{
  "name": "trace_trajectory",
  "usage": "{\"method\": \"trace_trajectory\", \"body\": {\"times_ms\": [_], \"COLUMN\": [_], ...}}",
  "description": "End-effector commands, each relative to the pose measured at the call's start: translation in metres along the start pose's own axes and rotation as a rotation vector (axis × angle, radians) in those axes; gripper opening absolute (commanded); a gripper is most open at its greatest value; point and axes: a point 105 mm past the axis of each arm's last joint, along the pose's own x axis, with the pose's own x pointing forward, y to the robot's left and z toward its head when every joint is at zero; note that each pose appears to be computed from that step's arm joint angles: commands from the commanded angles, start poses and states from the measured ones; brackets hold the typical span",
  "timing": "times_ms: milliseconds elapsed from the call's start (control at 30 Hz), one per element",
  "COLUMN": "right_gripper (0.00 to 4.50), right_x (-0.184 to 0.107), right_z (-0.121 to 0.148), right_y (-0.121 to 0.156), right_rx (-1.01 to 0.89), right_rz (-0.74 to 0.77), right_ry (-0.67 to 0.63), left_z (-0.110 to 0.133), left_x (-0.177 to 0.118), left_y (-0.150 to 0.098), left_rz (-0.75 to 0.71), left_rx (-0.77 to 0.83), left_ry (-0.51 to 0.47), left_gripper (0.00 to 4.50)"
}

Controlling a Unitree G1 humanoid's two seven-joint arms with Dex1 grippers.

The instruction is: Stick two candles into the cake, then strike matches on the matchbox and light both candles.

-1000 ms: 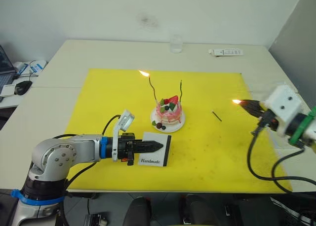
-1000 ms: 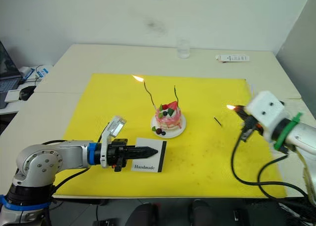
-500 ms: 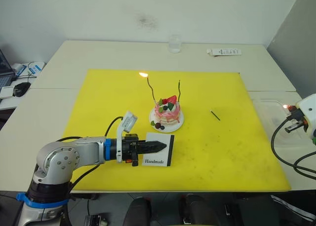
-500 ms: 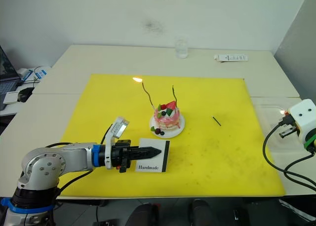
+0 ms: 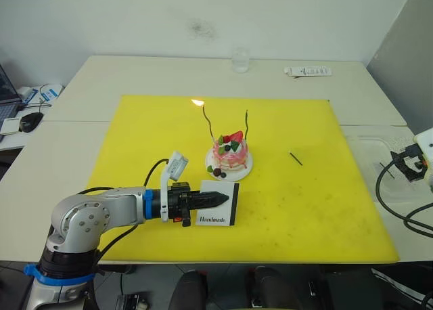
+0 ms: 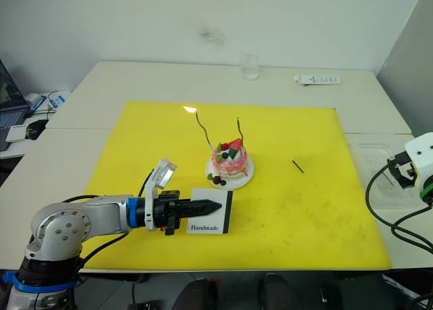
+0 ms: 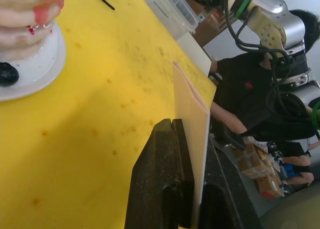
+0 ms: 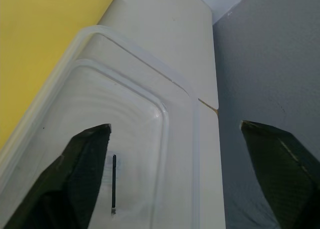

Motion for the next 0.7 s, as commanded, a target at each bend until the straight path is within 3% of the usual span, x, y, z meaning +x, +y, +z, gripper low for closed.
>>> {"method": "trace_trajectory", "body": {"times_ms": [33,200,333,467,567,700], "right_gripper": [4.49,4.49,4.49,4.49,4.49,4.49], "right_x": [-0.007,-0.019,-0.031,-0.035,-0.035,-0.021], "right_z": [0.028,0.066,0.09,0.097,0.095,0.09], "right_y": [-0.015,-0.007,0.025,0.057,0.096,0.123], "right_rx": [-0.042,-0.011,0.066,0.154,0.239,0.291], "right_rz": [-0.062,0.024,0.229,0.378,0.507,0.538], "right_ry": [-0.1,-0.274,-0.382,-0.416,-0.417,-0.397], "left_z": [0.007,0.007,0.006,0.006,0.007,0.009], "left_x": [0.001,0.0,-0.001,-0.002,-0.003,-0.005], "left_y": [-0.004,-0.003,-0.002,-0.003,-0.004,-0.004], "left_rz": [-0.015,-0.006,-0.003,-0.007,-0.009,-0.005], "left_rx": [0.036,0.036,0.033,0.033,0.032,0.029], "left_ry": [-0.02,-0.025,-0.025,-0.026,-0.029,-0.033], "left_gripper": [0.0,0.0,0.0,0.0,0.0,0.0]}}
